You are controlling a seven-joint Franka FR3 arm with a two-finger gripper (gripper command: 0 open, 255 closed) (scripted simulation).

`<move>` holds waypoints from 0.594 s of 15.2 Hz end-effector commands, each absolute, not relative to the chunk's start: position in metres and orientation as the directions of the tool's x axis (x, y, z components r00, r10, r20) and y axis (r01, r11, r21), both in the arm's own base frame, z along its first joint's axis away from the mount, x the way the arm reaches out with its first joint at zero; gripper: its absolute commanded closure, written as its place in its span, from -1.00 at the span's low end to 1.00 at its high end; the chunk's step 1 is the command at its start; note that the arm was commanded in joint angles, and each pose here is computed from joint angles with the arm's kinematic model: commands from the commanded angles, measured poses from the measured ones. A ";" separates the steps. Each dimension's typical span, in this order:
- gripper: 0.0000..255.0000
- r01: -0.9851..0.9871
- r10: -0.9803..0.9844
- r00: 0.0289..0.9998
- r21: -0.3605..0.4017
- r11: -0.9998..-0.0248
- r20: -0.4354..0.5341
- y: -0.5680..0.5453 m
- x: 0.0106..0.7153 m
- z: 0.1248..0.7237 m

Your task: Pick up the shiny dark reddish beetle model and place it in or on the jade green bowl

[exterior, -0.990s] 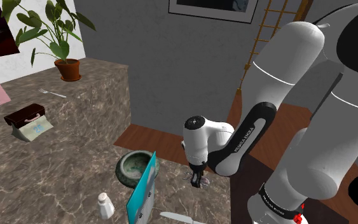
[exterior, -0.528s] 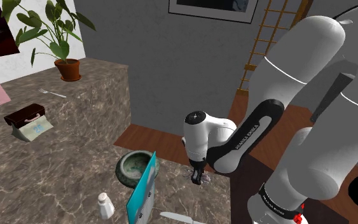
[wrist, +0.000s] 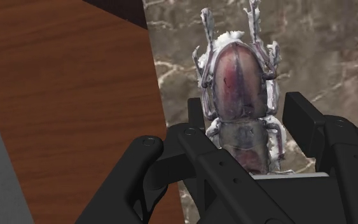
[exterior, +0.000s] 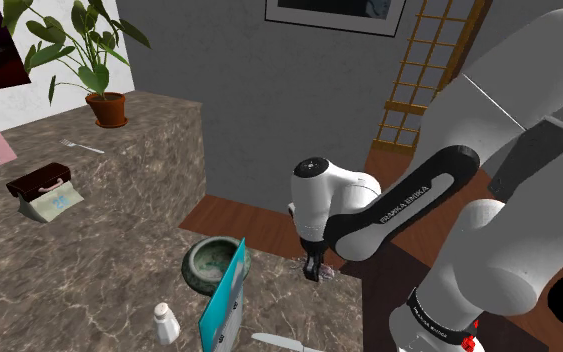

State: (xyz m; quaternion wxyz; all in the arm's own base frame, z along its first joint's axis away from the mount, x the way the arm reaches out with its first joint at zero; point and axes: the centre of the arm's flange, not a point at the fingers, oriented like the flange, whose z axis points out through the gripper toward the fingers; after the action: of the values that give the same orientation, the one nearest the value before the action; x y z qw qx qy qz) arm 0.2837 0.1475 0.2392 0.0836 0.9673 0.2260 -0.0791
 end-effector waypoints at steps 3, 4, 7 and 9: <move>1.00 0.450 0.424 0.885 0.125 -0.884 -0.192 0.147 0.284 0.261; 1.00 0.450 0.424 0.885 0.125 -0.884 -0.192 0.147 0.284 0.266; 1.00 0.450 0.424 0.885 0.125 -0.884 -0.192 0.147 0.284 0.282; 1.00 0.450 0.424 0.885 0.125 -0.884 -0.192 0.147 0.284 0.293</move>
State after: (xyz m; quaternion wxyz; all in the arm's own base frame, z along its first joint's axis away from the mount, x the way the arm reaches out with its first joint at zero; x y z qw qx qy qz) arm 0.2847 0.1467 0.2871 0.0833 0.9673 0.2259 -0.0792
